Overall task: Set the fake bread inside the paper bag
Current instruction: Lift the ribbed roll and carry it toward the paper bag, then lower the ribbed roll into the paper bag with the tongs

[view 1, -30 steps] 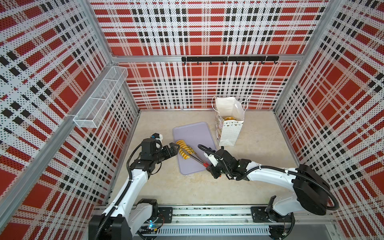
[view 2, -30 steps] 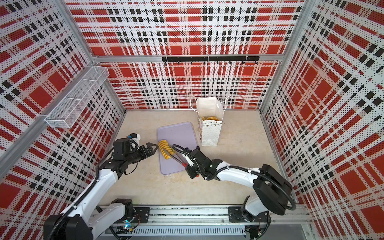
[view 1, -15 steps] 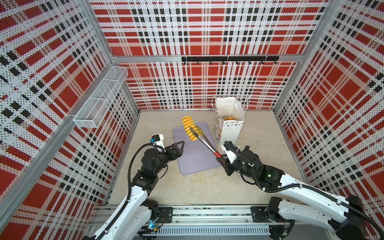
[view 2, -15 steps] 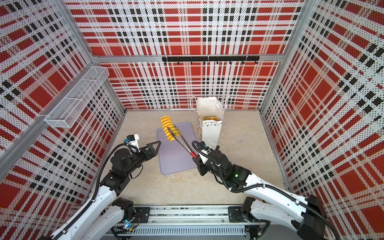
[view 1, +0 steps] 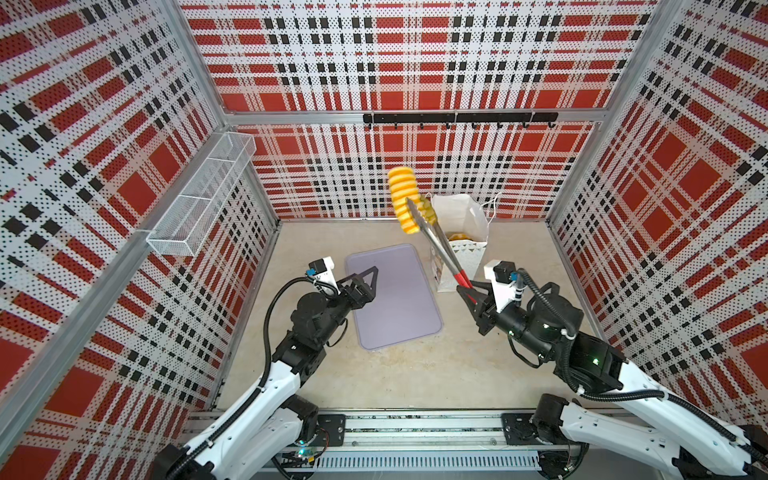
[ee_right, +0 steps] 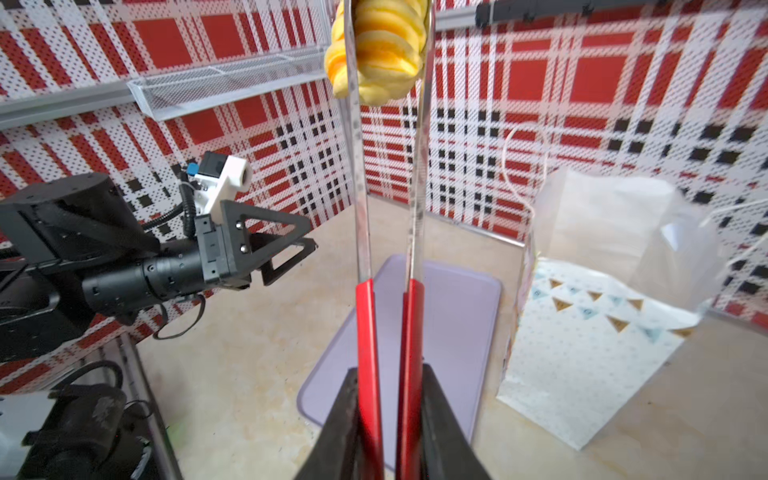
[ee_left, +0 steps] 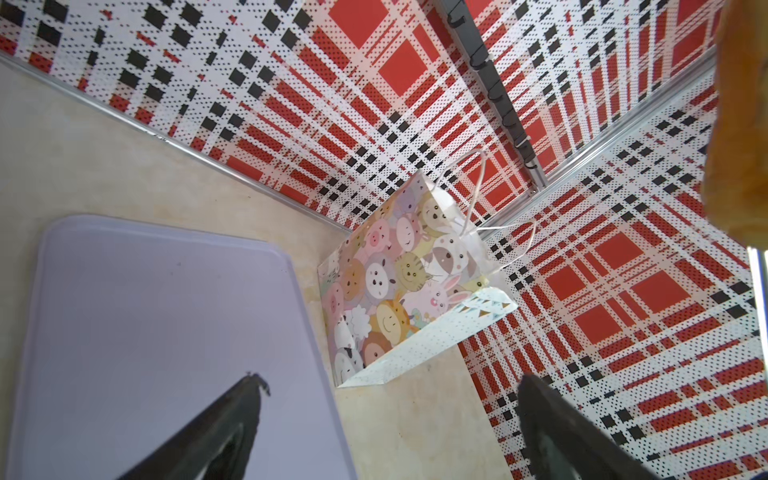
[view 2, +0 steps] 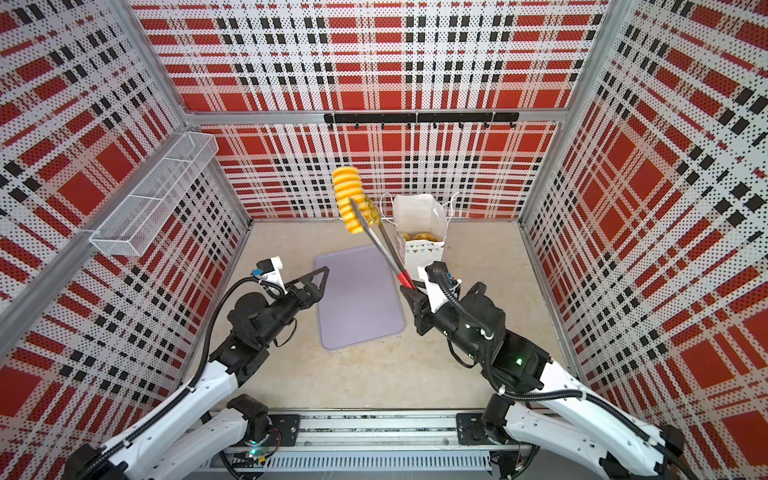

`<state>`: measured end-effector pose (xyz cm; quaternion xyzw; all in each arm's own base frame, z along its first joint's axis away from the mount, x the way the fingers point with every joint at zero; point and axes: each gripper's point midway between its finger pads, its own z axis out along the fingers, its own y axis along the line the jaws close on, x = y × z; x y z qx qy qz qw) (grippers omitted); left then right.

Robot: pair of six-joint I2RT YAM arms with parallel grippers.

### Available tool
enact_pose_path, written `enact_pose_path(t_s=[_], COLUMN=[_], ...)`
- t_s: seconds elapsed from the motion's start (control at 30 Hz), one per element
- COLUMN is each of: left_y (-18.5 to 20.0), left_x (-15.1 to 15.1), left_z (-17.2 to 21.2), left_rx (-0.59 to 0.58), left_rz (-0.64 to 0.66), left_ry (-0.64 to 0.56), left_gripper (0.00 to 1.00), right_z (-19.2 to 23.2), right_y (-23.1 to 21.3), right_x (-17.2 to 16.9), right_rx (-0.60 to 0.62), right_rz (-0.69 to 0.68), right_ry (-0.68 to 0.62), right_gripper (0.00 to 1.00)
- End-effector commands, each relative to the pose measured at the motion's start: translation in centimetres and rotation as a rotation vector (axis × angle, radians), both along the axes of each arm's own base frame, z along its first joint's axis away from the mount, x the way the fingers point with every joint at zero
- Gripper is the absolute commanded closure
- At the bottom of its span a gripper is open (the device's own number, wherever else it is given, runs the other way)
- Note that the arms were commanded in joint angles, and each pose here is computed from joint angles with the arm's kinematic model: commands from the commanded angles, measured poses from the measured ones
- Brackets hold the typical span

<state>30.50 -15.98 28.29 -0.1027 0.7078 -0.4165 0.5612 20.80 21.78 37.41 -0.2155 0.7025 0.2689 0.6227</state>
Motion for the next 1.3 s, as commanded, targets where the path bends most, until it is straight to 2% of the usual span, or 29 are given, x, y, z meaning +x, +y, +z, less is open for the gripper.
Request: enact_pose_path(t_s=[0.0, 0.2, 0.43, 0.6, 0.83, 1.27], left_y=[-0.8, -3.7, -6.0, -6.3, -6.1, -6.3], left_x=[0.5, -0.2, -1.5, -1.8, -1.9, -2.0], left_z=[2.9, 3.8, 2.2, 1.1, 0.4, -0.3], left_rx=[-0.005, 0.066, 0.098, 0.128, 0.146, 0.151], left_rz=[0.015, -0.053, -0.182, -0.204, -0.199, -0.206], left_ry=[-0.099, -0.180, -0.239, -0.239, -0.238, -0.219], left_gripper=[0.02, 0.02, 0.02, 0.02, 0.02, 0.02], right_z=[3.5, 2.8, 0.0, -1.7, -3.6, -7.8], right_y=[-2.4, -5.0, -7.1, -7.2, -7.3, -7.2], right_x=[0.0, 1.1, 2.8, 4.1, 5.6, 8.5], right_rx=[0.069, 0.061, 0.024, -0.043, -0.110, -0.215], right_rz=[-0.092, -0.244, -0.426, -0.502, -0.558, -0.584], right_ry=[-0.091, -0.109, -0.076, -0.065, -0.047, 0.064], right_gripper=[0.78, 0.78, 0.78, 0.78, 0.78, 0.76])
